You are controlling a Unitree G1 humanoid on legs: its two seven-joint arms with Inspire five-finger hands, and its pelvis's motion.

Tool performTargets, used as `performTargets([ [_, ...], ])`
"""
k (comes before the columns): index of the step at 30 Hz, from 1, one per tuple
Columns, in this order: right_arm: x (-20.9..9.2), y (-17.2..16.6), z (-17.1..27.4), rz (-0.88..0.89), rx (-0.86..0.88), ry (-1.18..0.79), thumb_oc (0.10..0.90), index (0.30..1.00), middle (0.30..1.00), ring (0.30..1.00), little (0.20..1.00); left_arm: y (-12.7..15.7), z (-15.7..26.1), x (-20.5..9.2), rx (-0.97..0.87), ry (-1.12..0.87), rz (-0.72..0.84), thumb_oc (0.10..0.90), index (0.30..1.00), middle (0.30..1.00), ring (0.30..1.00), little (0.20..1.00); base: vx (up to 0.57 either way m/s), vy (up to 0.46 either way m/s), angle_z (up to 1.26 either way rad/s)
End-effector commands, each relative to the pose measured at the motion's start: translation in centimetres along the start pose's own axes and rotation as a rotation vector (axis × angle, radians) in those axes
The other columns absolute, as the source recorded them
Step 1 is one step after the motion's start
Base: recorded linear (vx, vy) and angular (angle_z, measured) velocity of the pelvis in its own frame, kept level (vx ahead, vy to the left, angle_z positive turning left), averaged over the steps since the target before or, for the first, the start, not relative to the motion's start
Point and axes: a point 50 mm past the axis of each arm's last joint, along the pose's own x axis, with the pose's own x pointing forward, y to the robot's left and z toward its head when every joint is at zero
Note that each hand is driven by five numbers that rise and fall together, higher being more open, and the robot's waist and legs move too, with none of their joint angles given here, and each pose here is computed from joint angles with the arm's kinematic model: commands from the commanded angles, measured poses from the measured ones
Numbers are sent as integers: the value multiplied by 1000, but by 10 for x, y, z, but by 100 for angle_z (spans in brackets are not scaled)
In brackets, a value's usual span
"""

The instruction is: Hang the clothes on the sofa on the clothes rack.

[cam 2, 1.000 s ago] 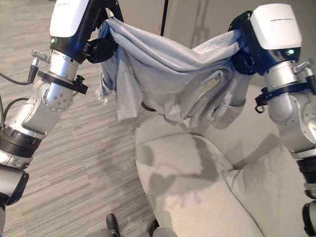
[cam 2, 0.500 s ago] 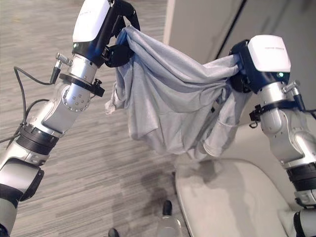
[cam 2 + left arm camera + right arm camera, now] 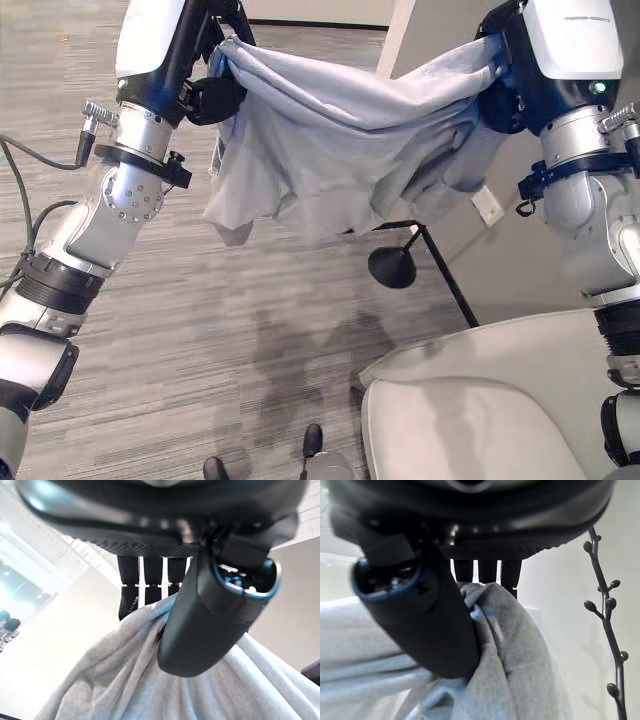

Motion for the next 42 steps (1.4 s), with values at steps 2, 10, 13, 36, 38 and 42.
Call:
performTargets([
  [2,6,-55,-17,-242,-21,60,400,300,300,300,300,33,26,18,-71,-128,172,400,300,300,300,300,66,-21,27],
  [10,-1,-38,-19,-164,-23,69,400,300,300,300,300,43,6,1,-5,-90,158,400,300,300,300,300,289,162,-22],
  [13,5,-32,-16,-137,-13,64,400,300,300,300,300,46,3,1,9,-77,166,400,300,300,300,300,260,204,-108],
  [36,1,-58,-17,-156,-18,34,400,300,300,300,300,40,0,-7,-74,-44,168,400,300,300,300,300,242,-107,-18],
  [38,0,-54,-17,-144,-16,30,400,300,300,300,300,39,-4,-11,-71,-28,162,400,300,300,300,300,268,133,-15],
  [42,0,-48,-21,-132,-19,46,400,300,300,300,300,41,-9,-16,-41,-20,150,400,300,300,300,300,356,132,-34],
])
